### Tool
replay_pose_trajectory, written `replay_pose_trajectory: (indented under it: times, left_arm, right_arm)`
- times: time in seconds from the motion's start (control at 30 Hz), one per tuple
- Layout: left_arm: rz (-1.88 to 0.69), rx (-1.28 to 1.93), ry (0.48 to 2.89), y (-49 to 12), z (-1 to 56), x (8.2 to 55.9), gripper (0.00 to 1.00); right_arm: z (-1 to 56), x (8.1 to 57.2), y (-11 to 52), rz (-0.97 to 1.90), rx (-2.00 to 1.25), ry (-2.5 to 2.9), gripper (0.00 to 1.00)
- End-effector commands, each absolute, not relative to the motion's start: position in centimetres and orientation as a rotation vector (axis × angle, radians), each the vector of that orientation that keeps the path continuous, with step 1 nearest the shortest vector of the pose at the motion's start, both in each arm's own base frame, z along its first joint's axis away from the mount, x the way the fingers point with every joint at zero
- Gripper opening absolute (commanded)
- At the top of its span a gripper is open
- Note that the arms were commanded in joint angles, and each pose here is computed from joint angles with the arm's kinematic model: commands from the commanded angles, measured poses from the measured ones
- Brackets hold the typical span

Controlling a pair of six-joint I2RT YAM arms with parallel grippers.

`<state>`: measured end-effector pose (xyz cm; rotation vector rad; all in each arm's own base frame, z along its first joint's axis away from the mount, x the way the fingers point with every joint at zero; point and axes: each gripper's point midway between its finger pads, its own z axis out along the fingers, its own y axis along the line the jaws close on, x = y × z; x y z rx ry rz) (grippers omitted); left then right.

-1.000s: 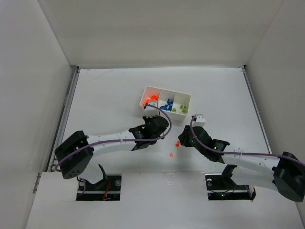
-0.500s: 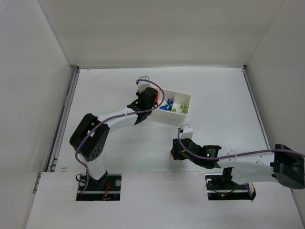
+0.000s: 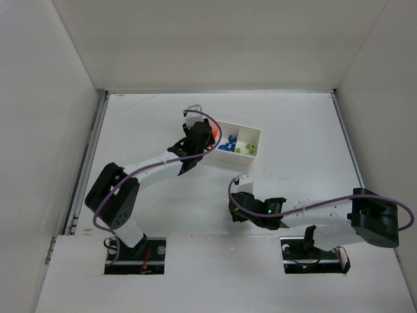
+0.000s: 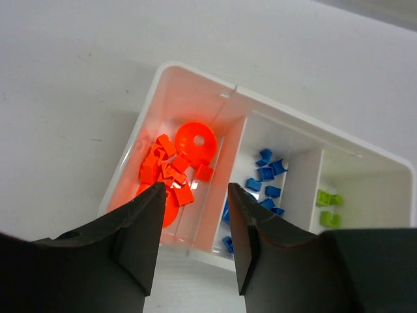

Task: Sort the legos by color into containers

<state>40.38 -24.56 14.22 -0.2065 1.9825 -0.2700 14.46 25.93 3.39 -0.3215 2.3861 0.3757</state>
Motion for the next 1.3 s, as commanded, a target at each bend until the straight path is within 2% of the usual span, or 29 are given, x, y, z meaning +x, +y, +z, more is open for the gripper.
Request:
replay_pose_trajectory:
  times: [0.0,0.33,0.63,0.73,0.97,1.27]
  left_arm:
    - [-0.365,-0.210,1.882,-24.9,18.3,38.8,0.40]
    - [-0.434,-0.194,1.830,-24.0,19.7,34.6,0.42]
    - [-0.446,-0.193,1.831,-22.6,19.3,32.4,0.43]
    - [-0.439,-0.208,1.820,-21.6,19.2,31.9,0.44]
    - [-0.400,-0.231,1.843,-19.5,17.1,29.9,0.45]
    - [-0.373,-0.252,1.910,-17.5,13.0,27.3,0.46]
  right_arm:
    - [4.3,15.1,27.0,0.356,-0.304,2.360,0.43]
    - [2.6,14.7,26.6,0.226,-0.322,2.388,0.37]
    - [1.8,14.2,26.3,0.176,-0.311,2.415,0.23]
    - [2.3,14.4,26.3,0.174,-0.316,2.398,0.21]
    - [6.8,15.8,27.8,0.292,-0.306,2.305,0.20]
    - [14.4,23.2,30.1,0.405,-0.269,2.146,0.21]
